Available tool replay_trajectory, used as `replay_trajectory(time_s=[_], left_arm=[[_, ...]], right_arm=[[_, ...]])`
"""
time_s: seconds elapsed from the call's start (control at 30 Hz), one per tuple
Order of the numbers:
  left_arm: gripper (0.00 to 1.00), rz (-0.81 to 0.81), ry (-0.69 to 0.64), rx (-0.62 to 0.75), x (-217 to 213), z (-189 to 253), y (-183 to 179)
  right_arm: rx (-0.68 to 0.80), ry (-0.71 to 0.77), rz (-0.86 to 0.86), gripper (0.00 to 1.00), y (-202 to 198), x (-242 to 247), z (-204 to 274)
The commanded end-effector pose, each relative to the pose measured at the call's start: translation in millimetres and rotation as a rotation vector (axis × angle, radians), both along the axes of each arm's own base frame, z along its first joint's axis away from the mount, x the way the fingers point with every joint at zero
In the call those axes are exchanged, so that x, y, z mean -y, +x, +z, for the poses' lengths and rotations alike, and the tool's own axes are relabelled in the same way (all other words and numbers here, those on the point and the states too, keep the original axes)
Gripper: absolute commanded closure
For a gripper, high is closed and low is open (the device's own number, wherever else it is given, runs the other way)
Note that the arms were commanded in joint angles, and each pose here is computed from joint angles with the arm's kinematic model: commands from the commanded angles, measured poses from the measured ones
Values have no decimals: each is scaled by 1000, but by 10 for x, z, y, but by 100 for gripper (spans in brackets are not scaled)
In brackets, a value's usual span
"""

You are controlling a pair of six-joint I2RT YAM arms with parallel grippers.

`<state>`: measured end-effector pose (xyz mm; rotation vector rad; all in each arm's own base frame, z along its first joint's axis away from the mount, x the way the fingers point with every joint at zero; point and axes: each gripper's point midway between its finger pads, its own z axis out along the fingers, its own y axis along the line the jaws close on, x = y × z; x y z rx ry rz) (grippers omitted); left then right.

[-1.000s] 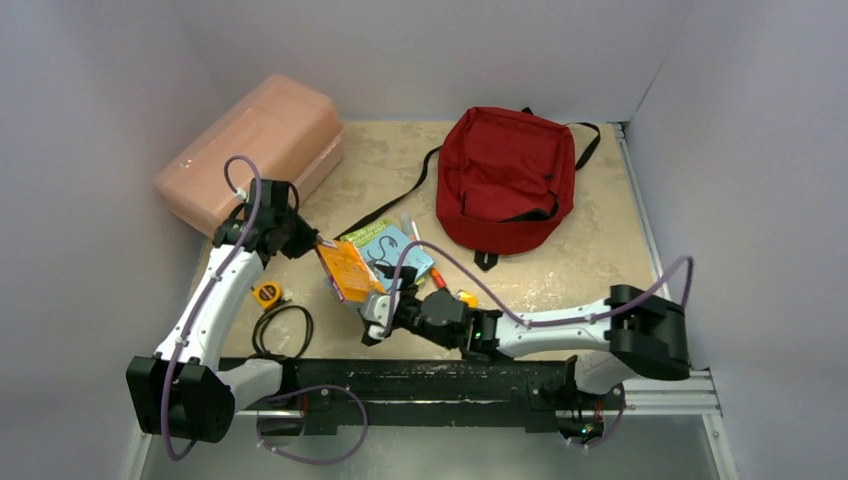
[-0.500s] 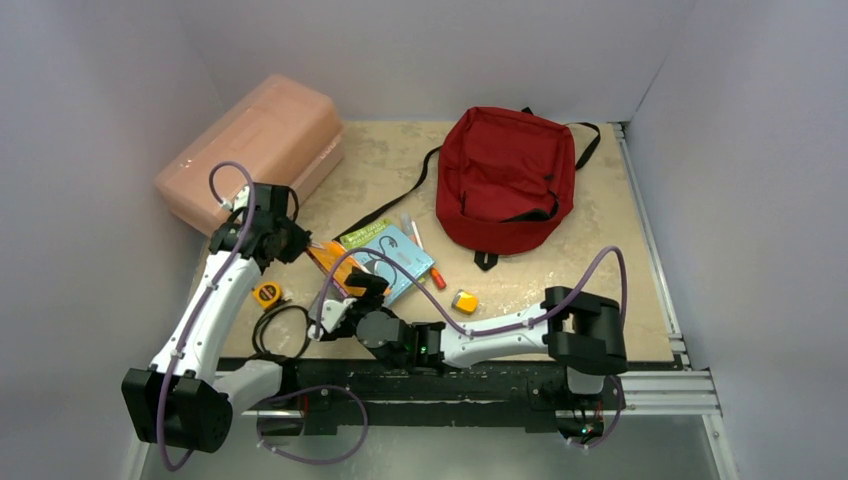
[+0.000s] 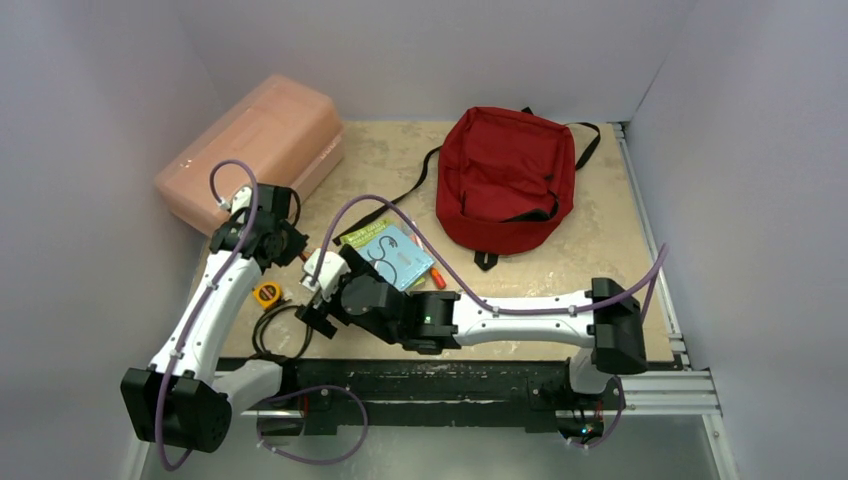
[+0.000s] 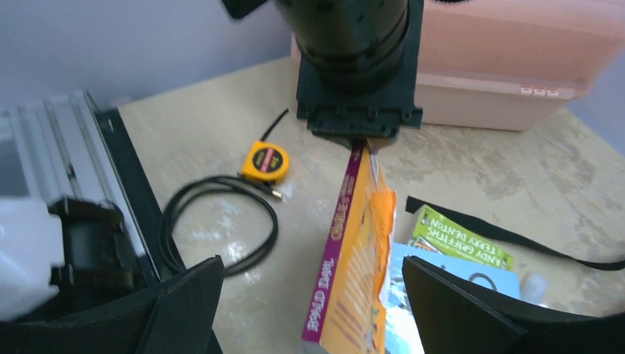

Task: Pack the student bag
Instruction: Pick up the book from the center of the board.

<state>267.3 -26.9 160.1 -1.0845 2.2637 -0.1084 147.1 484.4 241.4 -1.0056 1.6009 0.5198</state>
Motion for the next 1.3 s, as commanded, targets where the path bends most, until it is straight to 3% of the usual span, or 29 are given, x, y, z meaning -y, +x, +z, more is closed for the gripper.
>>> replay_trajectory(time_s=[0.0, 0.23, 0.33, 0.47, 0.53, 0.67, 0.87, 0.9, 1.03, 1.1, 1.27], left_arm=[[100, -11, 6, 78, 7, 286, 80], [100, -16, 21, 79, -18, 300, 24], [100, -17, 24, 78, -17, 288, 16], [100, -18, 40, 74, -20, 259, 10], [100, -30, 47, 77, -9, 266, 17], [97, -93, 55, 128, 41, 377, 83], [21, -181, 137, 248, -12, 791, 115], [14, -196, 155, 280, -23, 879, 123], [8, -330, 170, 467, 155, 1216, 264], [8, -468, 163, 578, 449, 1336, 348], [10, -880, 250, 898, 1531, 1503, 472]], right_arm=[[-85, -44, -121, 8, 141, -122, -271], [-4, -184, -211, 25, 350, -199, -551], [27, -241, -269, 40, 432, -120, -616], [51, -265, -309, 72, 483, -44, -600], [48, -253, -314, 98, 481, -22, -562], [8, -181, -332, 100, 545, 97, -491], [-395, 135, -200, 100, 837, 527, -249], [-410, 176, -192, 100, 961, 700, -175], [-348, 320, -298, 100, 1311, 1477, 227], [-280, 396, -454, 100, 1373, 1915, 519], [-24, 304, -1137, 100, 1465, 3504, 758]])
